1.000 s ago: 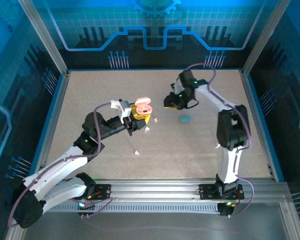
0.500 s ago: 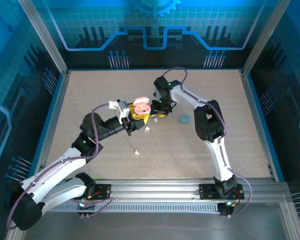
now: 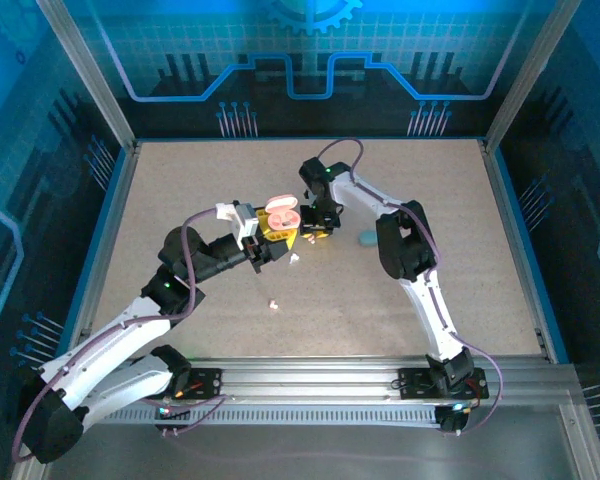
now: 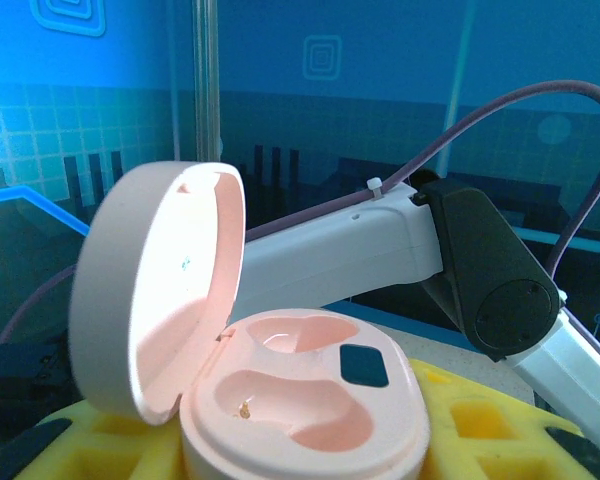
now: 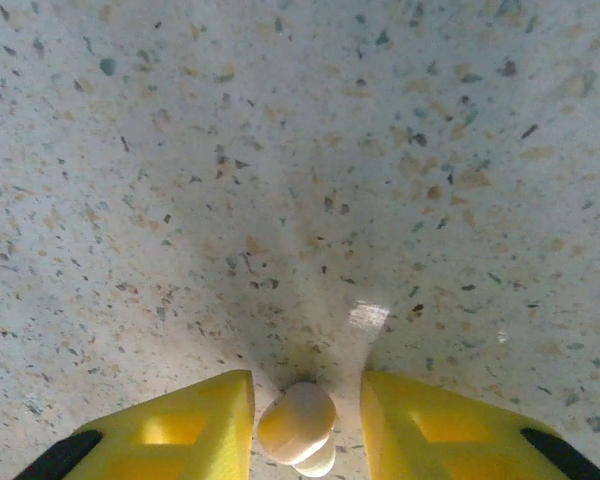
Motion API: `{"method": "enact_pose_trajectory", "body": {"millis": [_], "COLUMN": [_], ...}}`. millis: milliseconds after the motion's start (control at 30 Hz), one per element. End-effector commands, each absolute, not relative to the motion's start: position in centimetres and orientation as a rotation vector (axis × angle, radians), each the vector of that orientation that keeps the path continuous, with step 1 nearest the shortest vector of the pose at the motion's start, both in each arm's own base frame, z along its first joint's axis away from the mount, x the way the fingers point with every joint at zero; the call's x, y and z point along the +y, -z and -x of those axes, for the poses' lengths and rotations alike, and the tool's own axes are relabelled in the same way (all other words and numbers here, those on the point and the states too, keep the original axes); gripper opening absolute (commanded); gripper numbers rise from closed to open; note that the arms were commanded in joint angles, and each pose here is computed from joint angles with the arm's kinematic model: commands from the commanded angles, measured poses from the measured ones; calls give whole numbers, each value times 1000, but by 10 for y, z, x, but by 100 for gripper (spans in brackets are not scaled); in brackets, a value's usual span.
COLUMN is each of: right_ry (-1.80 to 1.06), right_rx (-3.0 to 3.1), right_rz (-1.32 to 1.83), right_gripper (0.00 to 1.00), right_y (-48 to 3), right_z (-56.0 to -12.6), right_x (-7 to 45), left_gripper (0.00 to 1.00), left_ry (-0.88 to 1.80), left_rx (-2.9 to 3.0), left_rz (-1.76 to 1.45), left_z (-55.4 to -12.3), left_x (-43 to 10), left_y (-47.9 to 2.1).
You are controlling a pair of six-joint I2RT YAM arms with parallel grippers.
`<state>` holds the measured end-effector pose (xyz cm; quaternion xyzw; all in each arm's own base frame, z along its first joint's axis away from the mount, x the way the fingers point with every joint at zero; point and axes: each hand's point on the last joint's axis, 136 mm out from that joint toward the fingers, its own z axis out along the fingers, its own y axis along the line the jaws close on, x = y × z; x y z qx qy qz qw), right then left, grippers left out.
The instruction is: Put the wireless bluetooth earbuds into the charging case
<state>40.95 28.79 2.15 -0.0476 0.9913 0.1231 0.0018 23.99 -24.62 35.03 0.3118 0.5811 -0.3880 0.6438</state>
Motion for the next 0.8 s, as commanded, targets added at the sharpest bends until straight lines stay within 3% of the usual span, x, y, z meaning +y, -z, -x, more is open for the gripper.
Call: {"method": "enact_pose_trajectory", "body": {"millis": [0, 267, 767], "right_ry": [-355, -307, -303], "right_rx": [3137, 3142, 3160], "right_rz": [182, 268, 499], "right_gripper": [30, 19, 17], "right_y": [-13, -14, -45], "right_z": [-401, -396, -346], "right_x": [297, 299, 282], "left_gripper": [35, 35, 36], "left_ry": [860, 865, 877], "left_rx": [1310, 1315, 1308], "left_rz": [-700, -698, -686], "left_z": [-240, -240, -240], "left_x": [-241, -241, -241], "left_y": [-352, -351, -355]}}
